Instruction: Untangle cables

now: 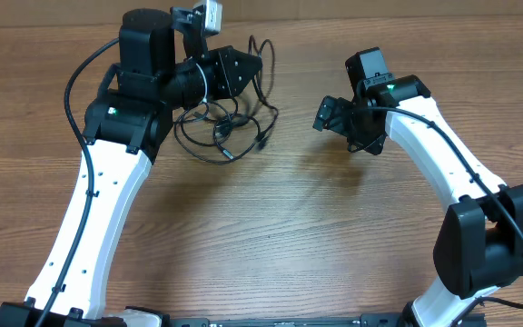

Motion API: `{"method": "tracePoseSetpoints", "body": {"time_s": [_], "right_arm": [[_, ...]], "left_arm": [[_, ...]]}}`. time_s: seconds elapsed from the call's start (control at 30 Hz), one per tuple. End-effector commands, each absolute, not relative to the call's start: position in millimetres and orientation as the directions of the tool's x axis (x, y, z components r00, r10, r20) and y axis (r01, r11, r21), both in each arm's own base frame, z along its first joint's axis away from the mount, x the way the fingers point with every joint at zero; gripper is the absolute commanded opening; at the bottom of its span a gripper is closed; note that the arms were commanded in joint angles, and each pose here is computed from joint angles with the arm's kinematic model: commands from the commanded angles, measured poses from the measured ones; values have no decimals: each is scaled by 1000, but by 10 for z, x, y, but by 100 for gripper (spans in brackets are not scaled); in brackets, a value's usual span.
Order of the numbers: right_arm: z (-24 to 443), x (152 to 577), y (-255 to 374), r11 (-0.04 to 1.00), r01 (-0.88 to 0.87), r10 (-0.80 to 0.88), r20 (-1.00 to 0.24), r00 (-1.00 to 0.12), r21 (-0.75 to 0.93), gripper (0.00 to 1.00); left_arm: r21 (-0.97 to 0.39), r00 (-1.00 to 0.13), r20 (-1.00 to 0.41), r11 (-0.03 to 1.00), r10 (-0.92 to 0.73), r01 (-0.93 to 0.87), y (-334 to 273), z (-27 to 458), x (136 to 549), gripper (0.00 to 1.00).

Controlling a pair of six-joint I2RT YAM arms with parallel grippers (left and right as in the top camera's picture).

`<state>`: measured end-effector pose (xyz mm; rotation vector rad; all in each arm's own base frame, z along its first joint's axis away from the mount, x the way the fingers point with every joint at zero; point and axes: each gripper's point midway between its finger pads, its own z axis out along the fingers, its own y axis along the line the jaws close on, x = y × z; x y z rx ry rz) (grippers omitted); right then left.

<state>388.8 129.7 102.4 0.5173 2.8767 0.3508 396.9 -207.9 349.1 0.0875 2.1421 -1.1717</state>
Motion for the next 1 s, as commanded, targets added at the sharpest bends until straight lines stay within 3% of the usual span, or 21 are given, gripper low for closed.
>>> {"method": "tracePoseSetpoints", "body": {"time_s": [0.0,0.13,0.2,0.3,0.37,0.57,0.67,0.7,0.8,0.87,0.9,0.97], "right_arm": [[1066,3934,1309,908,316,368,-163,-916,276,100],[1066,3934,1309,908,316,368,-163,-916,276,100],[1066,3935,1310,908,316,368,-163,-915,277,100],[1066,3934,1309,908,316,368,-163,-916,276,100],[1066,3934,1309,908,316,368,-163,-916,276,100],[1066,3934,1309,908,316,368,-163,-916,276,100],[1066,3935,1310,908,316,368,-163,-915,277,100],[1066,3935,1310,908,316,368,-163,-915,277,100],[1075,3934,1349,903,310,366,-154,-918,296,100],[1104,3824,1533,878,295,344,-69,-936,378,100],[1137,3717,1662,853,292,323,2,-946,433,100],[1192,3481,1810,813,316,288,134,-948,488,100]], "left_arm": [[-716,-704,-652,533,-281,451,-2104,3954,3925,4],[-675,-627,-719,515,-300,528,-2077,4534,3822,4],[-690,-653,-696,527,-297,496,-2072,4482,3791,4],[-688,-754,-572,690,-324,226,-1880,3849,3815,4],[-518,-790,-499,854,-356,-57,-1480,3198,3788,4],[-386,-864,-374,904,-338,-186,-1323,2648,3669,4],[-259,-882,-331,931,-336,-258,-1133,2400,3596,15],[-216,-897,-295,938,-328,-272,-1094,2277,3560,33],[-155,-925,-213,946,-314,-286,-1072,2043,3498,35],[-129,-935,-170,948,-311,-292,-1070,1927,3471,36],[-134,-948,-140,954,-286,-268,-1115,1857,3468,47],[-158,-971,-101,967,-216,-198,-1212,1768,3462,57]]}}
